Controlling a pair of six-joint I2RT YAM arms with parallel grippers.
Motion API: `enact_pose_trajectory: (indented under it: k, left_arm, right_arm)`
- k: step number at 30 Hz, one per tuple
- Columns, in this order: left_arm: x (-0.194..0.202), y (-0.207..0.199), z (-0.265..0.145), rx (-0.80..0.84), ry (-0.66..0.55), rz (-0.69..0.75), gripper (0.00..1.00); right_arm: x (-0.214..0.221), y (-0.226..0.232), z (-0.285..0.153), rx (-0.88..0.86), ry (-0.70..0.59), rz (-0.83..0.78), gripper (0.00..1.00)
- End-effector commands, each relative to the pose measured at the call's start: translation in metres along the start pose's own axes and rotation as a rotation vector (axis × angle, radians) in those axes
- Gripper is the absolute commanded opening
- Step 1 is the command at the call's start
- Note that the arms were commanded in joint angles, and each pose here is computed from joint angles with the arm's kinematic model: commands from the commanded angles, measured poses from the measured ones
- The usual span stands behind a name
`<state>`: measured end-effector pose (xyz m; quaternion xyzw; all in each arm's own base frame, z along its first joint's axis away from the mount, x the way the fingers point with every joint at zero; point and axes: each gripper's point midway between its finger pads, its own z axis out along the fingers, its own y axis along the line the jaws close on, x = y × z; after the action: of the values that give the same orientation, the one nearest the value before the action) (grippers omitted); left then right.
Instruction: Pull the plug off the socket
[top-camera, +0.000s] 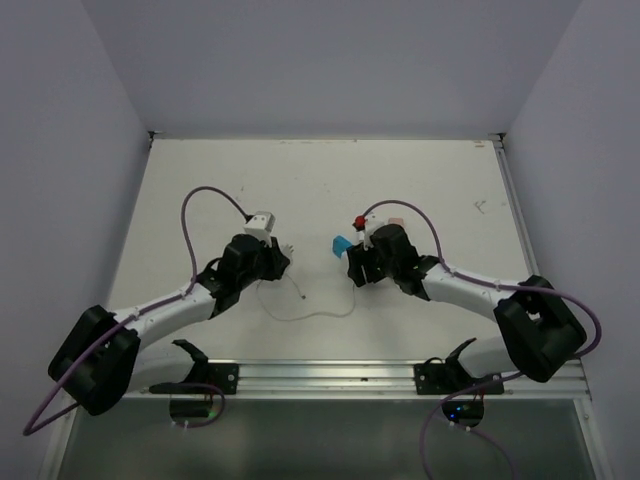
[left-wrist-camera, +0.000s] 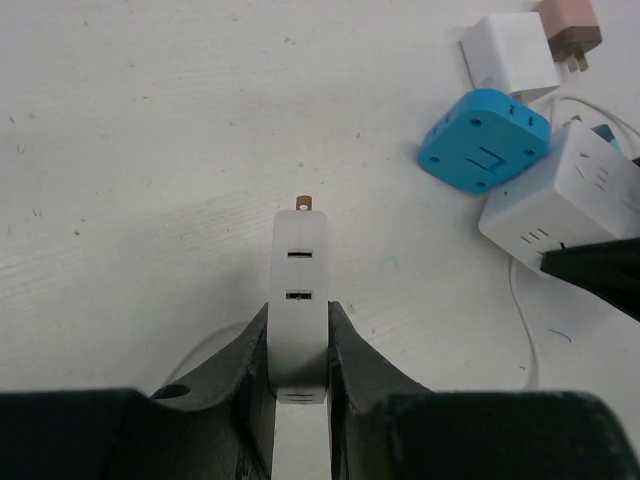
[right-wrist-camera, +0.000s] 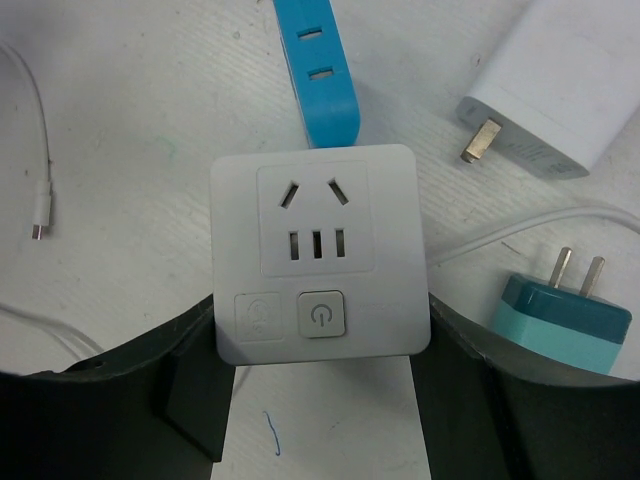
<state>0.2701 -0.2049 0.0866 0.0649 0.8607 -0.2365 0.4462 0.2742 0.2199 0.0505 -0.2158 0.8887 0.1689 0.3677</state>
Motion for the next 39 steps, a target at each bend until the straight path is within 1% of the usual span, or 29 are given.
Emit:
enact_pose_trajectory:
  k: [1,5,7,9,12,13,14,16,17,18,19,21,22,25,26,28,30,31,33,34,36,38,39]
  left_arm:
    - [-0.018,0.001,0.017,0.015,0.002,-0.110,0.00]
    - [-0.032,0.011,0.037,0.043,0.016,-0.195,0.00]
    - [-0.033,0.023,0.048,0.020,0.034,-0.224,0.02]
    - [-0.047,0.025,0.059,0.016,0.028,-0.231,0.08]
    - [-0.048,0.030,0.070,0.012,0.048,-0.249,0.15]
    - [-0.043,0.037,0.076,-0.002,0.068,-0.268,0.18]
    - [-0.045,0.037,0.079,0.003,0.069,-0.274,0.25]
    - [-0.042,0.042,0.085,0.011,0.084,-0.288,0.31]
    - [-0.041,0.042,0.086,0.018,0.088,-0.287,0.38]
    - [-0.041,0.043,0.087,0.019,0.090,-0.285,0.42]
    - [-0.038,0.045,0.088,0.018,0.097,-0.277,0.50]
    - [-0.037,0.047,0.087,0.014,0.102,-0.275,0.59]
    - [-0.035,0.049,0.086,0.011,0.107,-0.273,0.65]
    - [-0.039,0.053,0.081,-0.005,0.094,-0.273,0.76]
    - [-0.039,0.056,0.078,-0.019,0.089,-0.277,0.81]
    - [-0.043,0.059,0.069,-0.031,0.071,-0.278,0.85]
    - [-0.054,0.058,0.059,-0.030,0.033,-0.256,0.86]
    - [-0.052,0.059,0.055,-0.032,0.032,-0.245,0.86]
    - [-0.054,0.054,0.049,0.001,0.021,-0.208,0.86]
    - [-0.055,0.051,0.044,0.024,0.003,-0.160,0.87]
    - [-0.053,0.038,0.038,0.102,0.009,-0.118,0.87]
    - [-0.044,0.029,0.035,0.154,0.031,-0.120,0.88]
    - [-0.040,0.024,0.035,0.170,0.043,-0.138,0.90]
  right_arm:
    - [-0.018,0.010,-0.011,-0.067,-0.077,-0.052,0.00]
    - [-0.019,0.016,-0.017,-0.109,-0.094,-0.074,0.00]
    - [-0.017,0.018,-0.021,-0.124,-0.097,-0.081,0.00]
    - [-0.019,0.021,-0.026,-0.138,-0.113,-0.095,0.00]
    - [-0.020,0.022,-0.030,-0.150,-0.123,-0.106,0.00]
    - [-0.018,0.023,-0.030,-0.158,-0.114,-0.105,0.00]
    - [-0.018,0.025,-0.030,-0.167,-0.112,-0.109,0.00]
    - [-0.016,0.028,-0.031,-0.187,-0.109,-0.114,0.00]
    - [-0.017,0.029,-0.032,-0.191,-0.111,-0.111,0.00]
    - [-0.018,0.030,-0.033,-0.193,-0.116,-0.112,0.00]
    - [-0.017,0.030,-0.033,-0.193,-0.111,-0.111,0.00]
    - [-0.019,0.030,-0.034,-0.196,-0.114,-0.117,0.00]
    - [-0.018,0.030,-0.034,-0.197,-0.111,-0.116,0.00]
    - [-0.019,0.031,-0.035,-0.199,-0.115,-0.111,0.00]
    - [-0.019,0.031,-0.035,-0.199,-0.113,-0.111,0.00]
    - [-0.021,0.032,-0.038,-0.201,-0.118,-0.113,0.00]
    - [-0.023,0.034,-0.040,-0.211,-0.121,-0.114,0.00]
    - [-0.023,0.034,-0.040,-0.212,-0.120,-0.117,0.00]
    - [-0.025,0.036,-0.041,-0.223,-0.125,-0.120,0.00]
    - [-0.025,0.037,-0.042,-0.231,-0.125,-0.121,0.00]
    - [-0.026,0.038,-0.042,-0.234,-0.125,-0.127,0.00]
    - [-0.026,0.037,-0.041,-0.232,-0.125,-0.131,0.00]
    - [-0.026,0.038,-0.041,-0.233,-0.124,-0.131,0.00]
